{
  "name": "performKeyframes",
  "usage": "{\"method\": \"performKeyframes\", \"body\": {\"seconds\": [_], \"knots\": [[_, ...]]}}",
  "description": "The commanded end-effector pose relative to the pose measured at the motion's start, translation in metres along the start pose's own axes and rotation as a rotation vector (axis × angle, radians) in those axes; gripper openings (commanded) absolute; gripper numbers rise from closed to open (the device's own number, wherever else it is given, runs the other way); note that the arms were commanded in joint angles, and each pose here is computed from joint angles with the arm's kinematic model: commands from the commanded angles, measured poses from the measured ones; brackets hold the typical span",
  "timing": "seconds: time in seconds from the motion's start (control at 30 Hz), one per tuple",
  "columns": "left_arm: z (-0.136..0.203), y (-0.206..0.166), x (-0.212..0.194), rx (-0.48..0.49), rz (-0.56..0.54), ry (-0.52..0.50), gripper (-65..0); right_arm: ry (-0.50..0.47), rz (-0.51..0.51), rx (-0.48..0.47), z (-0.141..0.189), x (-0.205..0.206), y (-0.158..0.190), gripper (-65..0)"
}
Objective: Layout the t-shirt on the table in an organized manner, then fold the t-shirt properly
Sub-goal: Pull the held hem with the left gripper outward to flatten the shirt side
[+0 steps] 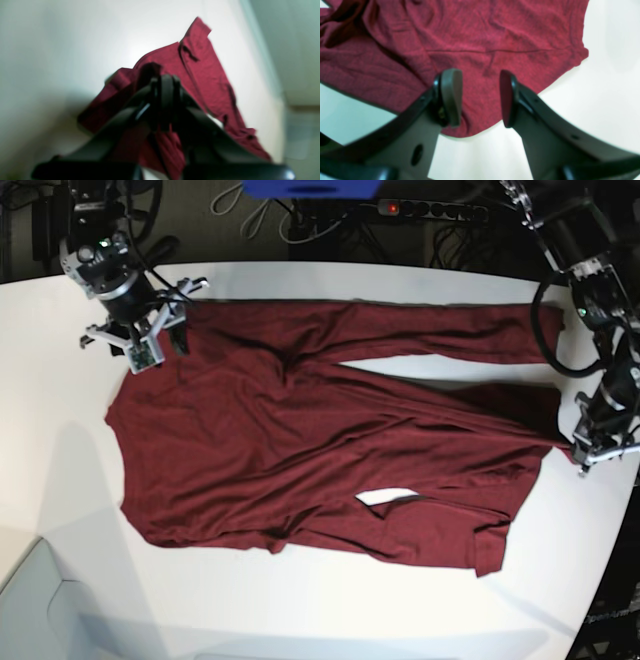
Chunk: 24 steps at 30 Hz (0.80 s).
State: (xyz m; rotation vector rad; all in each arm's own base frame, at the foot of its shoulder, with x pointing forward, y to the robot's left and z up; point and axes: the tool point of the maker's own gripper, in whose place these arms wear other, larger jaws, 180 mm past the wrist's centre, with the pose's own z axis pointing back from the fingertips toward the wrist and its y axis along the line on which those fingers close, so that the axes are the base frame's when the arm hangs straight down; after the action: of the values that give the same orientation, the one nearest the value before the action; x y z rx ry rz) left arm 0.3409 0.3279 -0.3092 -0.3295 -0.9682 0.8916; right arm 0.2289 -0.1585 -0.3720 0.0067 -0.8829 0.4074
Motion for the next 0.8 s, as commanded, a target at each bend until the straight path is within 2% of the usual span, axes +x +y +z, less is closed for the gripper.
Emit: {"method": "performKeyframes", "body": {"seconds": [0.0, 0.2, 0.37, 0.5, 0.77], "knots": [[0.012, -0.003, 0.016, -0.033, 0.024, -0.025, -64.9, -0.04, 0.006, -0.013, 0.003, 0.01, -0.005, -41.5], [0.049, 0.036, 0.01, -0.05, 0.188, 0.03, -64.9, -0.042, 0.006, -0.013, 0.003, 0.01, -0.005, -41.5], [0.072, 0.082, 0.006, 0.023, 0.255, 0.022, -64.9, -0.044, 0.006, -0.007, 0.002, 0.011, -0.002, -41.5], [0.075, 0.1, -0.005, 0.065, 0.274, 0.046, -64.9, -0.045, 0.005, -0.006, 0.002, 0.011, -0.002, -41.5], [0.062, 0.135, -0.035, 0.133, 0.384, 0.132, -64.5, -0.047, 0.004, -0.006, 0.002, 0.012, -0.001, -41.5]]}}
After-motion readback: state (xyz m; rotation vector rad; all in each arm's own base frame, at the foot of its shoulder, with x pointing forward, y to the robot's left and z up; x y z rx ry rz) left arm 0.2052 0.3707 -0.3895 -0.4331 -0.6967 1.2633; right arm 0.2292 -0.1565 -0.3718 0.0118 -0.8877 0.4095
